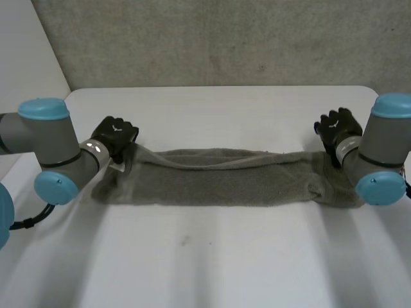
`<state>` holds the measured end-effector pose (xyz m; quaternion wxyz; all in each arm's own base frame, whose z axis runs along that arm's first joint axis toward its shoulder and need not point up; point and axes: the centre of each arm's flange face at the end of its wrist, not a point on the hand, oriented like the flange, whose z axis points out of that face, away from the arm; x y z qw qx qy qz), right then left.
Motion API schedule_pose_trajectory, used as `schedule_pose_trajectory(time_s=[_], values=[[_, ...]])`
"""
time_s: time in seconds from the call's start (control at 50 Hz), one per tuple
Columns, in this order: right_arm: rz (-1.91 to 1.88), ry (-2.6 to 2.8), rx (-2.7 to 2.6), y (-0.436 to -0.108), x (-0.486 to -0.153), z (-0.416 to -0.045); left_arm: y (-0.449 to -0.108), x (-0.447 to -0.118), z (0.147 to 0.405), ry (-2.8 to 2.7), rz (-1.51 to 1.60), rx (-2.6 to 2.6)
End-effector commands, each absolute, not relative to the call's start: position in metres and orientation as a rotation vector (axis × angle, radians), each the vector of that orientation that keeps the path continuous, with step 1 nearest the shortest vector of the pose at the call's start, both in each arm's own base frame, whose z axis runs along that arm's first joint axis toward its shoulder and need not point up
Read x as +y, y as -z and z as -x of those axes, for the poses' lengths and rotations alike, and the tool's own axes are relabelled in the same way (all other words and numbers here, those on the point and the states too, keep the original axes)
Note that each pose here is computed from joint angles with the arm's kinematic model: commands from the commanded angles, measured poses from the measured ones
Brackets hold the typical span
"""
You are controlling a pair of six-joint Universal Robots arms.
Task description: Fold the laundry
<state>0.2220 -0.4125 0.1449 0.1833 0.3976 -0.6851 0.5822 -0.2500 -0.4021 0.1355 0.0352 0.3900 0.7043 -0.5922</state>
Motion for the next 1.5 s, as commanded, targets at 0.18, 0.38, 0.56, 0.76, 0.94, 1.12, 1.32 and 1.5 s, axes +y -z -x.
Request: schedule_pose_trajectory(time_s=[0.18, 0.38, 0.56, 0.76, 0.94, 1.12, 1.32, 1.5], values=[[-0.921, -1.805, -1.856, -0.224, -0.408, -0.211, -0.206, -0.398, 0.229, 1.880, -1.001, 2.053], [-0.943, -1.833, -2.078, -0.234, -0.376, -0.207, -0.215, -0.361, 0.226, 1.885, -1.050, 2.131], [-1.053, -1.824, -2.556, -0.220, -0.353, -0.226, -0.200, -0.331, 0.237, 1.887, -1.077, 2.468], [-1.145, -1.652, -2.745, -0.174, -0.354, -0.246, -0.155, -0.348, 0.246, 1.719, -1.093, 2.607], [-1.080, -1.654, -2.690, -0.149, -0.387, -0.251, -0.143, -0.382, 0.253, 1.781, -1.075, 2.552], [-0.959, -1.751, -2.550, -0.171, -0.405, -0.247, -0.156, -0.387, 0.250, 1.807, -1.007, 2.495], [-0.940, -1.831, -2.474, -0.221, -0.365, -0.230, -0.181, -0.351, 0.241, 1.783, -1.007, 2.505], [-0.881, -1.682, -2.543, -0.198, -0.342, -0.199, -0.194, -0.323, 0.235, 1.804, -1.011, 2.496]])
